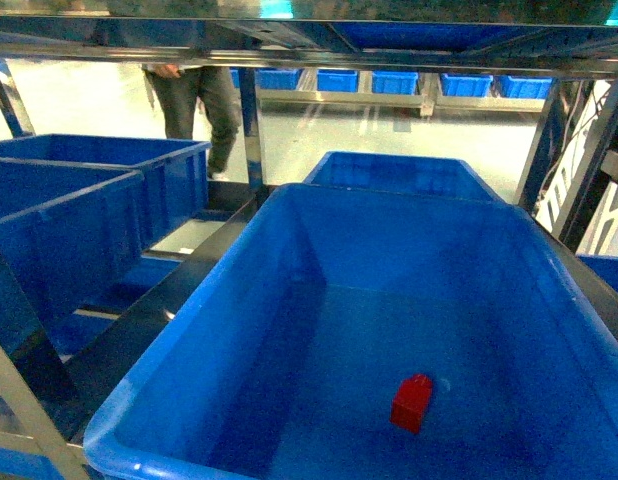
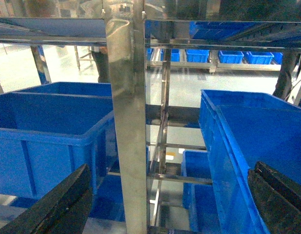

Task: Pick red block from blue box to shelf

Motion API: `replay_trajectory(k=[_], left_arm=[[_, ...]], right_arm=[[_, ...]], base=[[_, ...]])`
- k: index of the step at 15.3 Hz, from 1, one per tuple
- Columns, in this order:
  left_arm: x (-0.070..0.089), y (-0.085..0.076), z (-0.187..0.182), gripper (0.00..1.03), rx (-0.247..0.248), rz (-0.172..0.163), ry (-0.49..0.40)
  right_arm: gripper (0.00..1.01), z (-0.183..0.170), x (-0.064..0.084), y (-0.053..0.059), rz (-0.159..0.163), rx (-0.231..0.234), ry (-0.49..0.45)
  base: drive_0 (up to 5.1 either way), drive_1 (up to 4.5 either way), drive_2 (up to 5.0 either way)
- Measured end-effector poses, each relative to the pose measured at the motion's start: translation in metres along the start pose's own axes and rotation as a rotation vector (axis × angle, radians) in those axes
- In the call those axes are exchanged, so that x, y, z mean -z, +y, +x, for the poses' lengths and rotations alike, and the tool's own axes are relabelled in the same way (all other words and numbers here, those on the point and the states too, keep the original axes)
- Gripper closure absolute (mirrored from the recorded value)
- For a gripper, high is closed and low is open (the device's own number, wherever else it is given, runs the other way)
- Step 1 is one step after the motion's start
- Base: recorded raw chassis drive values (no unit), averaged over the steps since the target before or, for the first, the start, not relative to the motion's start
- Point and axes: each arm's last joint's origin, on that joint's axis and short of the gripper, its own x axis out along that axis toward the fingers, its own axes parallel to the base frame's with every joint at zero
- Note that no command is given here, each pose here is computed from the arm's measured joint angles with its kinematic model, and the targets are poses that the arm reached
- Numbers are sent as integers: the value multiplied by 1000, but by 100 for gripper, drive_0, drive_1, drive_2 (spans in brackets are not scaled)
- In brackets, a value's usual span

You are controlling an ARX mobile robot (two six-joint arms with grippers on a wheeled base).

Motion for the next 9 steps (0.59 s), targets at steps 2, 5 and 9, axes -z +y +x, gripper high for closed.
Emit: replay_trajectory(k=[2, 5, 9], left_arm=[[0, 0, 0, 5, 0, 0, 0], [0, 0, 0, 5, 0, 0, 0], [0, 0, 0, 5, 0, 0, 0]], right_arm=[[99, 0, 0, 0, 0, 0, 0], [99, 0, 0, 0, 0, 0, 0], [99, 0, 0, 0, 0, 0, 0]], base=[[0, 0, 0], [0, 0, 0], [0, 0, 0]])
